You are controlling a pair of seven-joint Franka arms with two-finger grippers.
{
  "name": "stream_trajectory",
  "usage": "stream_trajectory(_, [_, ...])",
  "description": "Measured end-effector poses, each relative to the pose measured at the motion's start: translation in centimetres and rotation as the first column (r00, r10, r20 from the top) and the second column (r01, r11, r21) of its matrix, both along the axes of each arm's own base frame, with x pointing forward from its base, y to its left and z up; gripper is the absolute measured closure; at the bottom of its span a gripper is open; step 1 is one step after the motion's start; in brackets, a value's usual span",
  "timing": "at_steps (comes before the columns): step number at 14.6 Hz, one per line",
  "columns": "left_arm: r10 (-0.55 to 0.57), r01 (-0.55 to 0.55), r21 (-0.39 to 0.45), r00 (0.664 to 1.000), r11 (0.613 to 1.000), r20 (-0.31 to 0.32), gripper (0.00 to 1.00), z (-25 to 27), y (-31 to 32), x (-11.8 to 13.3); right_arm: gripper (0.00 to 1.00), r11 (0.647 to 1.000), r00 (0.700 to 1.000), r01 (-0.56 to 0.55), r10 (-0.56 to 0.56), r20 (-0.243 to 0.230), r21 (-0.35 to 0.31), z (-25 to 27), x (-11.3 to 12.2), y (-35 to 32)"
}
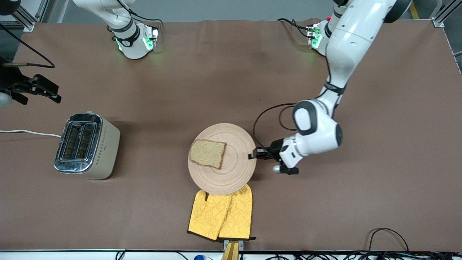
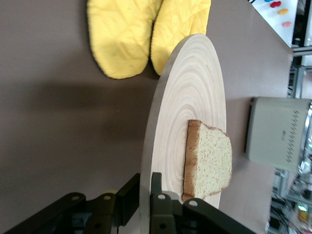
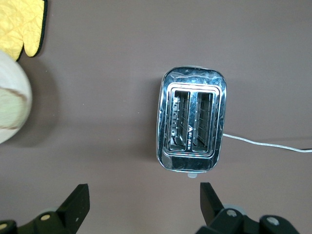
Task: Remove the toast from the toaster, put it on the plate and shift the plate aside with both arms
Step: 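Grip the plate rim with the left gripper and drag it sideways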
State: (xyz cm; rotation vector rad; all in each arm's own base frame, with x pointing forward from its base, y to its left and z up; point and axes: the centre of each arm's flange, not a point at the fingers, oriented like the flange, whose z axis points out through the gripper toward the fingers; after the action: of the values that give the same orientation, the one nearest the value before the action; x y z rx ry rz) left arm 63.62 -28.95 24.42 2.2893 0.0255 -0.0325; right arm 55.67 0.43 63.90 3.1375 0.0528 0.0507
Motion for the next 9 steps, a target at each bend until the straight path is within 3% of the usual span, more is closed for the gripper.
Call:
stream_trajectory(4, [-0.034, 0.032, -0.117, 0.999, 0.993, -0.022, 0.87, -0.8, 16.7, 2.4, 0.00, 1.000, 1.000, -0.002, 0.002, 0.000, 0.000, 0.0, 0.0, 0.1])
stream_trajectory(9, [-0.010, 0.013, -0.087, 1.000, 0.996, 0.027, 0.88, -3.0, 34.5, 1.6, 0.00, 1.000, 1.000, -0.007, 0.007, -0.001, 0.000, 0.0, 0.0, 0.4])
